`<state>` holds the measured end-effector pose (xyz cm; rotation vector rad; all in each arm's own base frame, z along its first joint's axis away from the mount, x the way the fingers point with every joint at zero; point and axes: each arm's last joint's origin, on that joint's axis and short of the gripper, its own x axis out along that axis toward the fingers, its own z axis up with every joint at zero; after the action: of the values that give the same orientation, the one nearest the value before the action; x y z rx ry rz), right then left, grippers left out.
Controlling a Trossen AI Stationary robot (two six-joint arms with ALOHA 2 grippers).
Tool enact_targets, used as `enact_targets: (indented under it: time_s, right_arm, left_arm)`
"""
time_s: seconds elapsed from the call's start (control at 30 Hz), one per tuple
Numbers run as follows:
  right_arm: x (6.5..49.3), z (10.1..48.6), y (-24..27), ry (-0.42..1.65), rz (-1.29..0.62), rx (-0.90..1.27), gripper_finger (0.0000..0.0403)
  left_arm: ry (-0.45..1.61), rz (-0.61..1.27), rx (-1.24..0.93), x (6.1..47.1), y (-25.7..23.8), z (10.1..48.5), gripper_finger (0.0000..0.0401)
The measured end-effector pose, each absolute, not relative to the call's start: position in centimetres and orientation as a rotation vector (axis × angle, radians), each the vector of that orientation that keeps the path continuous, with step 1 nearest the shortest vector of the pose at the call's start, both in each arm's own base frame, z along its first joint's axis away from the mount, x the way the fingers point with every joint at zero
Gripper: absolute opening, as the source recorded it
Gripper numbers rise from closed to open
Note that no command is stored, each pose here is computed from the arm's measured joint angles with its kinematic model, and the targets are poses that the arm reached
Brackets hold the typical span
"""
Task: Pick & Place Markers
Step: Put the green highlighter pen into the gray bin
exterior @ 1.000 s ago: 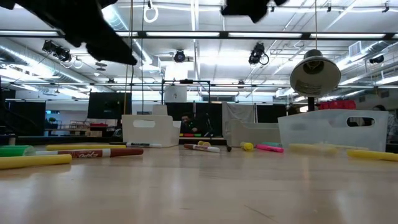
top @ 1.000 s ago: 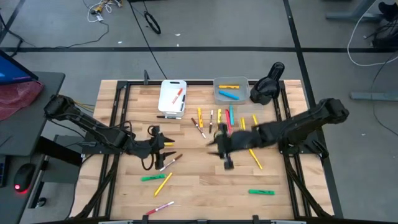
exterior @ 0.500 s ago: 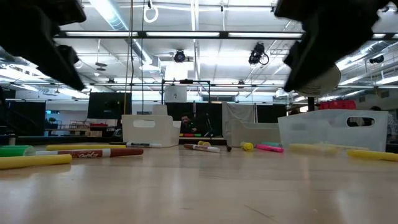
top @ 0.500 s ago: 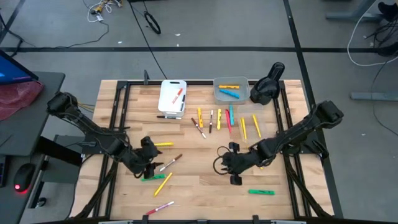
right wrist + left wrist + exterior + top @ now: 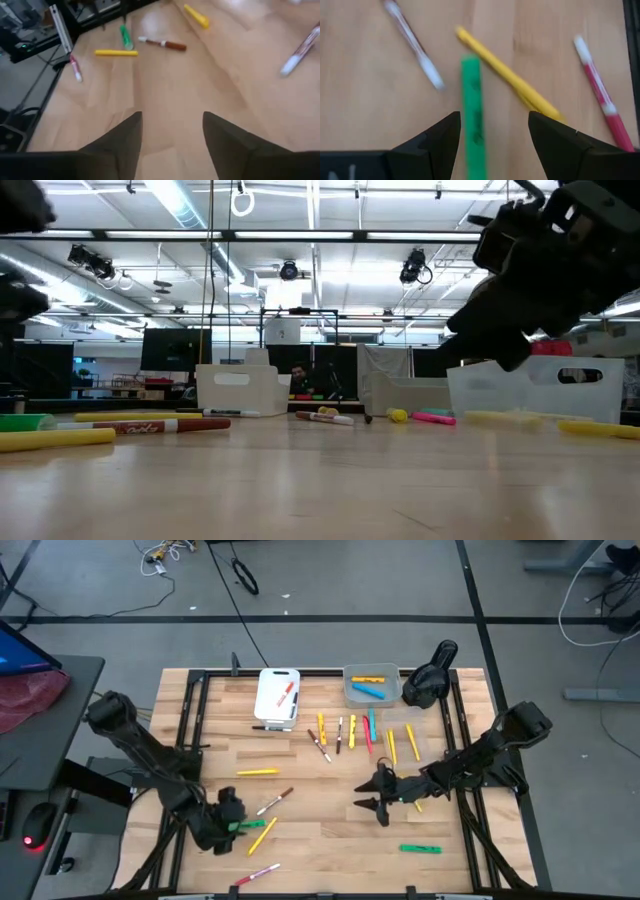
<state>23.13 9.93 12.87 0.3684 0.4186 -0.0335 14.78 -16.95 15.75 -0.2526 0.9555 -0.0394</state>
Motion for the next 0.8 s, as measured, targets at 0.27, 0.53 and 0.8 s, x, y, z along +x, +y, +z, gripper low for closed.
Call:
enact_targets:
  time_s: [0.27,0.53,0.8]
  right_arm:
    - [23.2,13.0,9.7,0.388,-0.065,0.293,0.0228]
    - [23.3,13.0,9.5,0.387,-0.074,0.287,0.0229]
    - [23.3,13.0,9.5,0.387,-0.074,0.290,0.0229]
  left_arm:
    - [1.079,0.041,-0.333,13.8,-18.8,12.8,0.0240]
    - [1.038,0.074,-0.315,13.6,-19.0,12.4,0.0240]
    - [1.047,0.054,-0.262,13.5,-18.9,12.3,0.0222]
